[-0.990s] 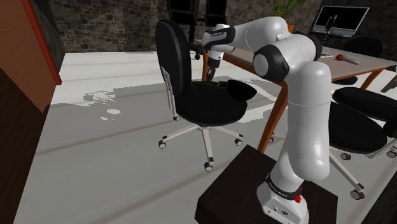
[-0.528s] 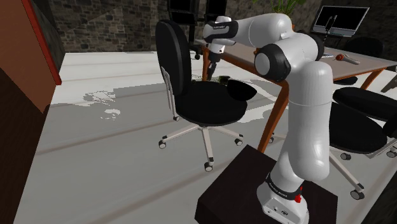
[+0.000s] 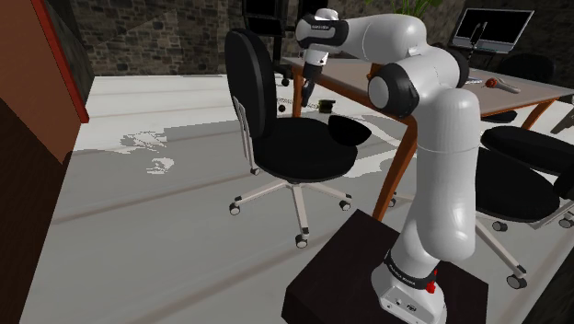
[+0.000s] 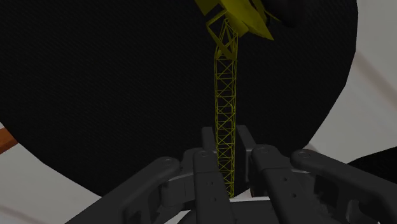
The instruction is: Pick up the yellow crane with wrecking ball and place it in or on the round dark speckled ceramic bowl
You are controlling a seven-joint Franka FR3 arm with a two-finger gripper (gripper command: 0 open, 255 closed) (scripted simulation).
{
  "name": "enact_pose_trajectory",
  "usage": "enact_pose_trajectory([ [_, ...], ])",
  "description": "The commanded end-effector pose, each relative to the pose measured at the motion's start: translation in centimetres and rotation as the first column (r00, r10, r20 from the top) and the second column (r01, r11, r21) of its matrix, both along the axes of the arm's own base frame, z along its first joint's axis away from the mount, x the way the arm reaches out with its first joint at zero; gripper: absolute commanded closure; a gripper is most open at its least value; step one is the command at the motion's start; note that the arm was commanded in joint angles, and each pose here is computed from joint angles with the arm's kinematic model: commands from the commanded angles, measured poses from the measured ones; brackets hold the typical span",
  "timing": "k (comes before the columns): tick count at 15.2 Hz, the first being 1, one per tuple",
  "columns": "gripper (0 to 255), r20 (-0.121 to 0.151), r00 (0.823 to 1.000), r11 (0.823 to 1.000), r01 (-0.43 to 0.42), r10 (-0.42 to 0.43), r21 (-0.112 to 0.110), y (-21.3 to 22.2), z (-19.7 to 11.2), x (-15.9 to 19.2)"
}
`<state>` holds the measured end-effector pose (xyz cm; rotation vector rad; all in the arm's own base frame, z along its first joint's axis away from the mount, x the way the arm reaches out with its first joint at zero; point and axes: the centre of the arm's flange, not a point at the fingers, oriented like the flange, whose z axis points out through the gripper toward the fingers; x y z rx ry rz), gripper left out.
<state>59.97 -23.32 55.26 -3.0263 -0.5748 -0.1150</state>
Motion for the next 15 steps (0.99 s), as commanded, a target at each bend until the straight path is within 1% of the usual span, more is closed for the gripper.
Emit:
enact_pose_trajectory([
  [1,255,0.000,1.000,1.000,0.000,0.000,0.000,0.1,1.1,0.0],
  [5,255,0.000,1.000,1.000,0.000,0.000,0.000,0.1,3.2,0.0],
  [6,255,0.000,1.000,1.000,0.000,0.000,0.000,0.1,3.3,0.0],
  [15,255,0.000,1.000,1.000,0.000,0.000,0.000,-7.7,3.3,-8.9],
])
